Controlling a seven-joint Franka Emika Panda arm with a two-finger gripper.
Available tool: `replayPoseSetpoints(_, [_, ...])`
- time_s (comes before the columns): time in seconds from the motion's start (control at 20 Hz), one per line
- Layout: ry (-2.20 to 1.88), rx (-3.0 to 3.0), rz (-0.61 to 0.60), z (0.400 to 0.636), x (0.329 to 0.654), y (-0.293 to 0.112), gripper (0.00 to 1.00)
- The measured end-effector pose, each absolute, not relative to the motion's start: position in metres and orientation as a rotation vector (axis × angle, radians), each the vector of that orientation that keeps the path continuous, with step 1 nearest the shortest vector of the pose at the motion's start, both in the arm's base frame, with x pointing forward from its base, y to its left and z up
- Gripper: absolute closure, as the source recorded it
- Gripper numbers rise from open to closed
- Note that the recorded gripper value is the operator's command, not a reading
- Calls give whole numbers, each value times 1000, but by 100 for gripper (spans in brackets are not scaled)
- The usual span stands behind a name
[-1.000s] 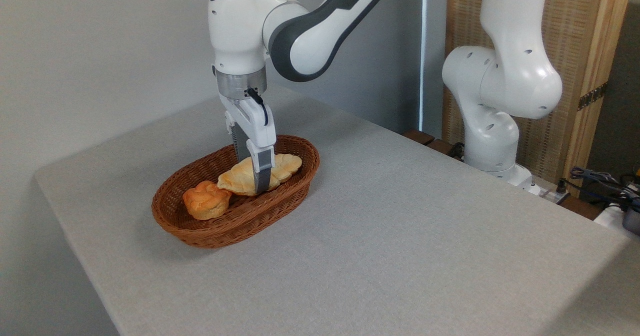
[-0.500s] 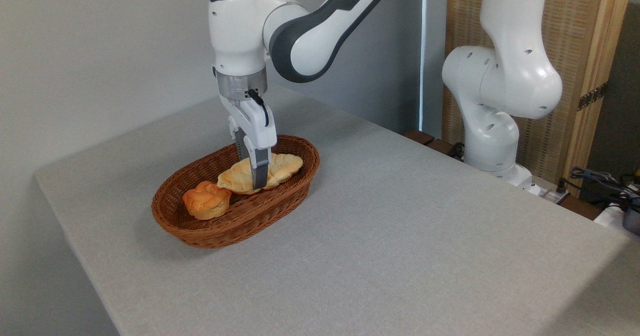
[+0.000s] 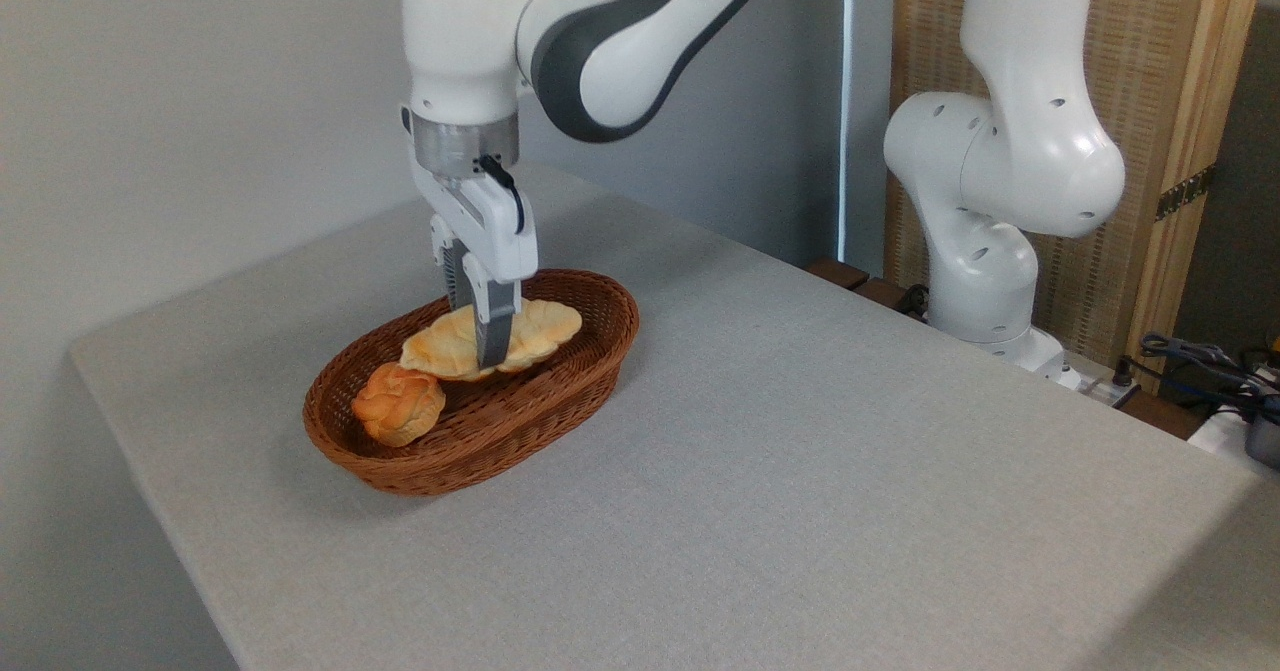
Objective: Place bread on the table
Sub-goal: 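Lift the flat bread up out of the wicker basket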
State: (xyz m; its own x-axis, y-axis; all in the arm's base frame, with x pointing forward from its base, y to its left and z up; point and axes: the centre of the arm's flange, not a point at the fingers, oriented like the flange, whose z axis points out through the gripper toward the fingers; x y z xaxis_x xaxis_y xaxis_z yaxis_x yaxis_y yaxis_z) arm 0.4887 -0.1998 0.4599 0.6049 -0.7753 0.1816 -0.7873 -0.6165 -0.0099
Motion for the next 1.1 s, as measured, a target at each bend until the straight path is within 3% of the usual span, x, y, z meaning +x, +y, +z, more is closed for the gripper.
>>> replayPoseSetpoints(0.45, [-1276, 2759, 217, 556, 524, -111, 65])
replayPoseSetpoints(0.55, [-1267, 2762, 230, 573, 529, -84, 51])
replayPoseSetpoints(0.6, [-1261, 2765, 240, 579, 530, -73, 36])
replayPoseSetpoints(0.65, [-1250, 2771, 253, 584, 532, -63, 31])
replayPoseSetpoints(0.9, [-1243, 2771, 247, 595, 533, -36, 27])
replayPoseSetpoints(0.95, [-1256, 2764, 239, 595, 532, -32, 18])
replayPoseSetpoints(1.1, [-1286, 2748, 230, 603, 531, -14, 11])
